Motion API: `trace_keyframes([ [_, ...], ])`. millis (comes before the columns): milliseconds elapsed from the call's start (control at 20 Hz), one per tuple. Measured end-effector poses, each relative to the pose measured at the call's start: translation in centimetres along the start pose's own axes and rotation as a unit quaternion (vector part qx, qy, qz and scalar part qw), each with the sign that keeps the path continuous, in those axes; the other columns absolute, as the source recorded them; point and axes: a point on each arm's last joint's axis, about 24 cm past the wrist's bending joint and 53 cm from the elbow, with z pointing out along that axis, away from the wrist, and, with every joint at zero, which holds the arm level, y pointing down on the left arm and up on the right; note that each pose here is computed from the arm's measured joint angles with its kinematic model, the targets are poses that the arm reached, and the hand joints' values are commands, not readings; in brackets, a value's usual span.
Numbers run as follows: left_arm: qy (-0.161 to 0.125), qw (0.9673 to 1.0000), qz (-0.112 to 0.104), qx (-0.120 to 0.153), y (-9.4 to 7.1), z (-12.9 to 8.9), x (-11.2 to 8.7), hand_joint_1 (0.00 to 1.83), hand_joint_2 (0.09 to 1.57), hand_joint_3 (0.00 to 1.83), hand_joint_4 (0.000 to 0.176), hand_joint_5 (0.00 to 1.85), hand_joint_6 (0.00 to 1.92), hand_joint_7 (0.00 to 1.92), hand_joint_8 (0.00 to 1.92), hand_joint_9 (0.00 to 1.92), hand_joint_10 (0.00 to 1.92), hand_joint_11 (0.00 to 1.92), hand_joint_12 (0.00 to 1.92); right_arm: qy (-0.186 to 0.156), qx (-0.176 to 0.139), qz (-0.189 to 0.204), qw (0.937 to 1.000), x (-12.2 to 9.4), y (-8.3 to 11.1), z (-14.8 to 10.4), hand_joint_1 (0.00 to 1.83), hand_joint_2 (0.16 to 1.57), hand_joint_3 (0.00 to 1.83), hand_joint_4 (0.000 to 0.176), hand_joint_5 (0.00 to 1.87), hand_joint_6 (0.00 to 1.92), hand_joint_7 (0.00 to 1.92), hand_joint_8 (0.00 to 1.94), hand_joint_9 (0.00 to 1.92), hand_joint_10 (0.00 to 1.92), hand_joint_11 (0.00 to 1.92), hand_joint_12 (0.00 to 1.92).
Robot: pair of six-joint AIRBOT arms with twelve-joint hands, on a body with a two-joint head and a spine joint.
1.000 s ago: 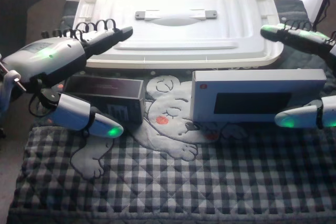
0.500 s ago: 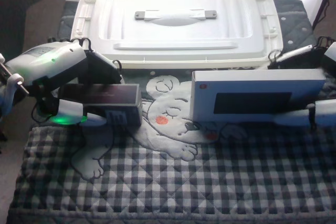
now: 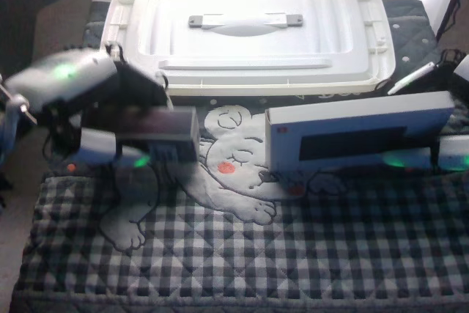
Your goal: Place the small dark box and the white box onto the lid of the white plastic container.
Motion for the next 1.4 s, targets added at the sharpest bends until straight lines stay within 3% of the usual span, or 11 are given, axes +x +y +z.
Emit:
trace_keyframes([
  [100,-0.034,0.9992,-0.005,0.02,-1.3,0.6,-2.3,1.27,1.12,0.0,0.0,1.01,0.71,0.95,1.27,0.76,1.45,0.67,1.89,-0.014,-0.037,0.002,0.9992,-0.8,2.4,1.3,1.22,0.99,0.0,0.0,1.29,0.43,0.99,1.45,0.98,1.89,1.02,1.92],
  [450,-0.084,0.9959,0.032,0.014,-1.6,4.2,-9.6,1.24,1.15,0.0,0.0,1.02,0.79,0.82,1.39,0.64,1.33,0.45,1.78,-0.086,-0.071,-0.041,0.9929,-6.7,5.1,2.4,1.3,1.04,0.0,0.0,1.13,0.5,1.21,0.87,1.27,1.05,1.13,1.53],
  [650,-0.081,0.9942,0.071,0.0,-2.5,8.0,-11.0,1.26,1.14,0.0,0.0,1.01,0.71,0.88,1.37,0.72,1.35,0.55,1.77,-0.116,-0.112,-0.063,0.9849,-9.2,7.5,4.2,1.2,1.05,0.0,0.0,1.11,0.73,1.16,1.05,1.17,1.48,1.12,1.81],
  [850,-0.066,0.9953,0.067,-0.023,-1.7,11.1,-10.4,1.25,1.16,0.0,0.0,0.88,0.9,0.92,1.33,0.86,1.28,0.76,1.63,-0.13,-0.08,-0.074,0.9856,-11.0,6.3,5.9,1.3,1.03,0.0,0.0,1.12,0.52,1.25,0.78,1.36,1.02,1.21,1.51],
  [900,-0.062,0.9955,0.067,-0.027,-1.6,11.7,-10.2,1.22,1.19,0.01,0.0,0.77,1.13,0.89,1.32,0.82,1.29,0.79,1.68,-0.134,-0.072,-0.071,0.9858,-11.3,5.7,6.4,1.29,1.07,0.0,0.0,1.15,0.42,1.09,1.08,1.17,1.23,1.05,1.62],
  [950,-0.058,0.9957,0.065,-0.031,-1.5,12.2,-9.9,1.08,1.09,0.0,0.0,0.41,0.63,0.44,0.77,0.38,0.95,0.16,1.47,-0.133,-0.051,-0.069,0.9874,-11.3,4.4,6.8,1.26,1.12,0.0,0.0,1.04,0.63,0.95,1.27,0.87,1.24,0.72,1.69],
  [1000,-0.053,0.9959,0.065,-0.035,-1.3,12.6,-9.6,1.0,1.05,0.0,0.05,0.31,0.28,0.31,0.36,0.2,0.58,0.03,0.85,-0.125,-0.031,-0.07,0.9892,-10.8,3.3,7.2,1.2,1.05,0.0,0.0,0.81,0.36,0.74,0.72,0.72,0.9,0.51,1.39],
  [1050,-0.05,0.9959,0.064,-0.038,-1.2,12.7,-9.5,0.83,1.02,0.0,0.151,0.1,0.1,0.08,0.12,0.04,0.15,0.01,0.17,-0.114,-0.017,-0.072,0.9907,-10.2,2.4,7.4,1.08,0.98,0.0,0.0,0.51,0.11,0.52,0.23,0.5,0.39,0.14,1.14],
  [1100,-0.049,0.996,0.064,-0.039,-1.2,12.8,-9.4,0.78,0.98,0.0,0.171,0.02,0.02,0.02,0.02,0.01,0.03,0.0,0.03,-0.105,-0.008,-0.071,0.9919,-9.5,1.8,7.7,1.0,0.9,0.0,0.094,0.24,0.02,0.24,0.05,0.23,0.13,0.03,0.65],
  [1200,-0.05,0.9956,0.071,-0.036,-1.5,12.8,-9.3,0.83,0.9,0.0,0.175,0.02,0.01,0.01,0.0,0.0,0.0,0.0,0.0,-0.103,-0.008,-0.067,0.9924,-9.1,1.6,7.9,0.86,0.87,0.0,0.163,0.02,0.0,0.02,0.0,0.02,0.01,0.0,0.05],
  [1400,-0.038,0.9956,0.076,-0.038,-1.3,12.7,-8.2,0.88,0.87,0.0,0.171,0.04,0.01,0.04,0.01,0.03,0.01,0.01,0.0,-0.098,-0.013,-0.072,0.9924,-9.0,1.8,7.9,0.69,0.85,0.0,0.175,0.0,0.0,0.0,0.0,0.0,0.0,0.0,0.0],
])
